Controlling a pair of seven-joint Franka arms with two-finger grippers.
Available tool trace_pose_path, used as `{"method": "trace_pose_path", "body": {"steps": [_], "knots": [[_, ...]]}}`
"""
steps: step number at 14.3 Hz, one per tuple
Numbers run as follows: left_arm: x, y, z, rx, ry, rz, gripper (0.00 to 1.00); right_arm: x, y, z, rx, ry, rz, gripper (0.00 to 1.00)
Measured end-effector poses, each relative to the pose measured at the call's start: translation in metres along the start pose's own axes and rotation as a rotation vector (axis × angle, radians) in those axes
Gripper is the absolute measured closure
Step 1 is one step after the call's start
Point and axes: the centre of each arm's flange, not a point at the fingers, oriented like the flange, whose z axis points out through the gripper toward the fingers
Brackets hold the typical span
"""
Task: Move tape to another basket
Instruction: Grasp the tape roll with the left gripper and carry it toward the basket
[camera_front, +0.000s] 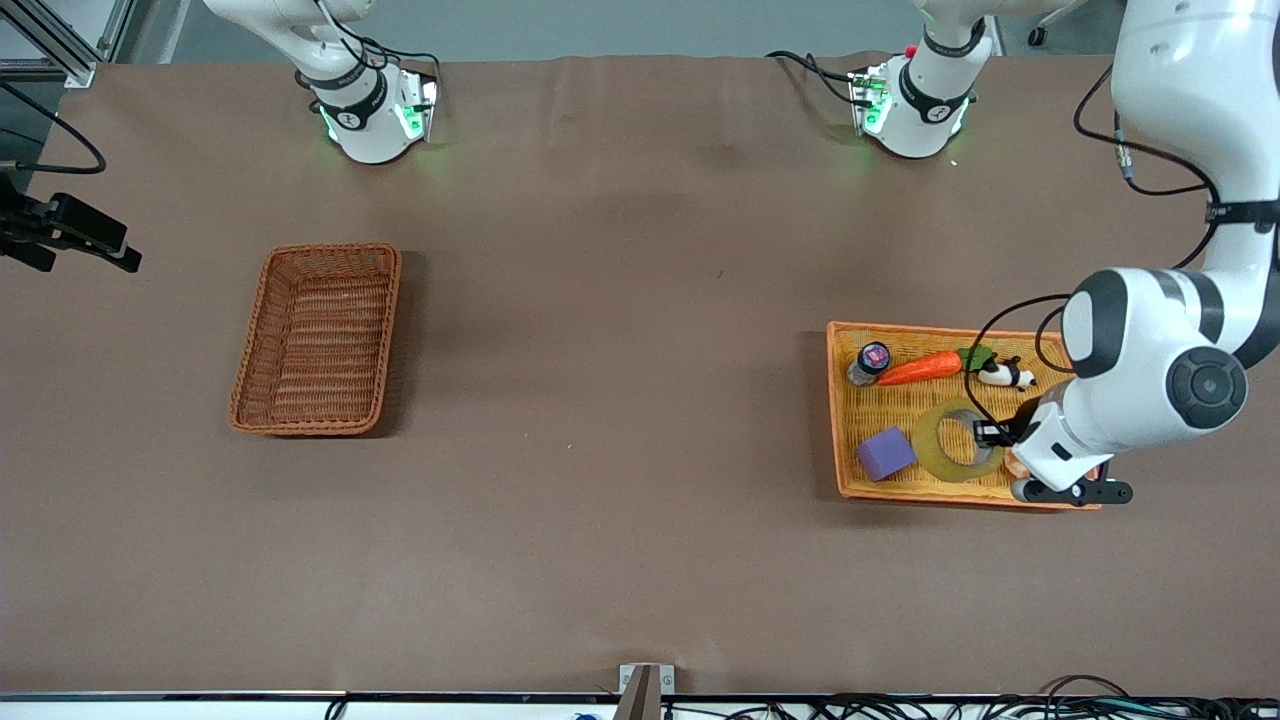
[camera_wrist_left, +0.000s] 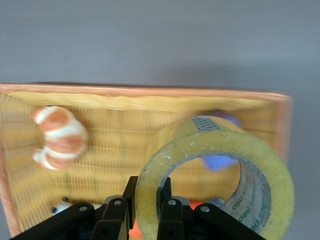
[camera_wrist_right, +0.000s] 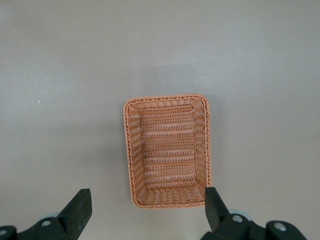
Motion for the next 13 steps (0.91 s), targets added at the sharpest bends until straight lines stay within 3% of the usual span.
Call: {"method": "trace_pose_path", "body": {"steps": [3,8,11,13], "knots": [[-0.020,0.101,-0.014,-0.049,-0.035,0.051,0.79,0.000,0.000,0.000,0.000,0.000,0.000,0.00],[-0.080,0.307,0.052,-0.063,-0.121,0.035,0.79,0.000,0.000,0.000,0.000,0.000,0.001,0.00],[-0.124,0.411,0.104,-0.090,-0.107,-0.002,0.79,0.000,0.001,0.000,0.000,0.000,0.001,0.00],[-0.135,0.439,0.134,-0.106,-0.084,-0.032,0.79,0.000,0.001,0.000,0.000,0.000,0.001,0.00]]}}
